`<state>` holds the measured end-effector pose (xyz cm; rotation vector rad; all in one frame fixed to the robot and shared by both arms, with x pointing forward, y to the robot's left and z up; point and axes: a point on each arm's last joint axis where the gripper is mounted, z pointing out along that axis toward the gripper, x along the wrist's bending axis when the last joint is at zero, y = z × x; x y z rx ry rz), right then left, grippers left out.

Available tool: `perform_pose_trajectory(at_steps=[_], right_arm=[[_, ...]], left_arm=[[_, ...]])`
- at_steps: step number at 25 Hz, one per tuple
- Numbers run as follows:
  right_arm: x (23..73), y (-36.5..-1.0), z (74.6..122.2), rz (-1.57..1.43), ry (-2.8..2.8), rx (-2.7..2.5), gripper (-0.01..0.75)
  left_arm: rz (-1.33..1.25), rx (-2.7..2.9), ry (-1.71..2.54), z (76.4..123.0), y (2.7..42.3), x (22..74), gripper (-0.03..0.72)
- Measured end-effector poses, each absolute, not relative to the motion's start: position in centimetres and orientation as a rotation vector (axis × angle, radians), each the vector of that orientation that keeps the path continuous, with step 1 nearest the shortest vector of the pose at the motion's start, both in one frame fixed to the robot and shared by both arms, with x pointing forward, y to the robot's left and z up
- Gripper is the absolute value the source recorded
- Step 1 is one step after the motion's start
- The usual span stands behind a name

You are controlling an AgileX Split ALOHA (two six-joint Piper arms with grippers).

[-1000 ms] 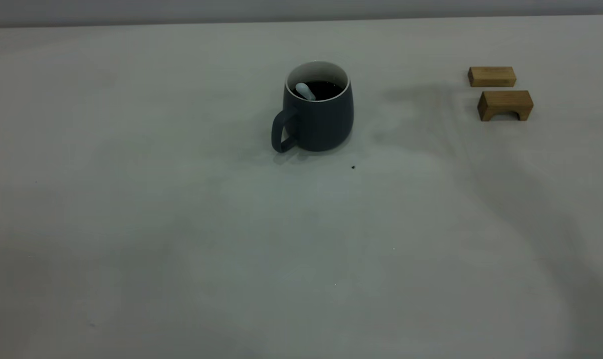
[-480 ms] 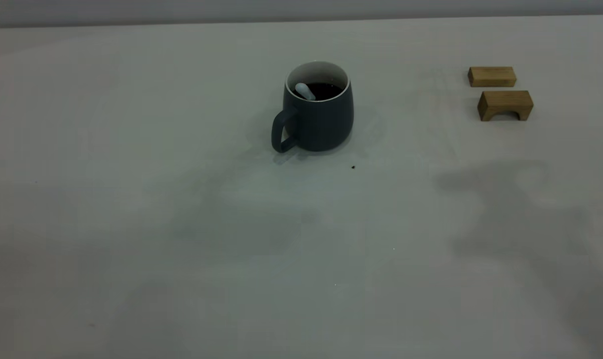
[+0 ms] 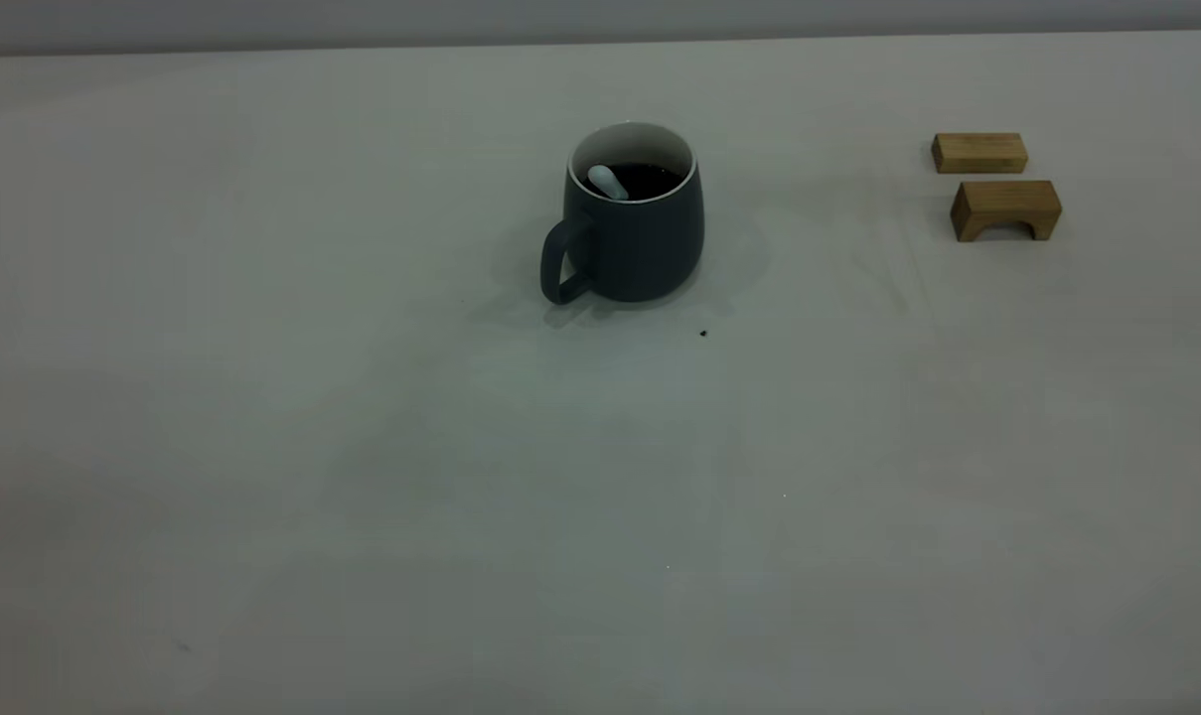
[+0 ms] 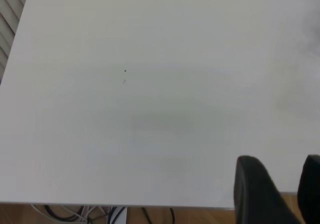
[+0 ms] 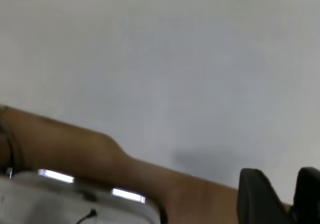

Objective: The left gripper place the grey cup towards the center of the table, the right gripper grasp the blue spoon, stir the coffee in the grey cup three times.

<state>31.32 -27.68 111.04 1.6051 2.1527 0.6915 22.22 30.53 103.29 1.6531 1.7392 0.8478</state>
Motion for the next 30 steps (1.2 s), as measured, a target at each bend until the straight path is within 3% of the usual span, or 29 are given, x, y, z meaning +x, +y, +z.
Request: perform_pose_trajectory(at_steps=[9,30], right_arm=[[25.9,-29.5,106.8,0.756,1.93,1.65,0.232],[24.0,-28.8,103.9,0.906,1.81,1.509,0.237]], left_arm=[[0.848,1.653,1.739,103.3,30.5,22.2,0.287],[0.848,1.653,1.739,103.3,30.5,22.2,0.287]])
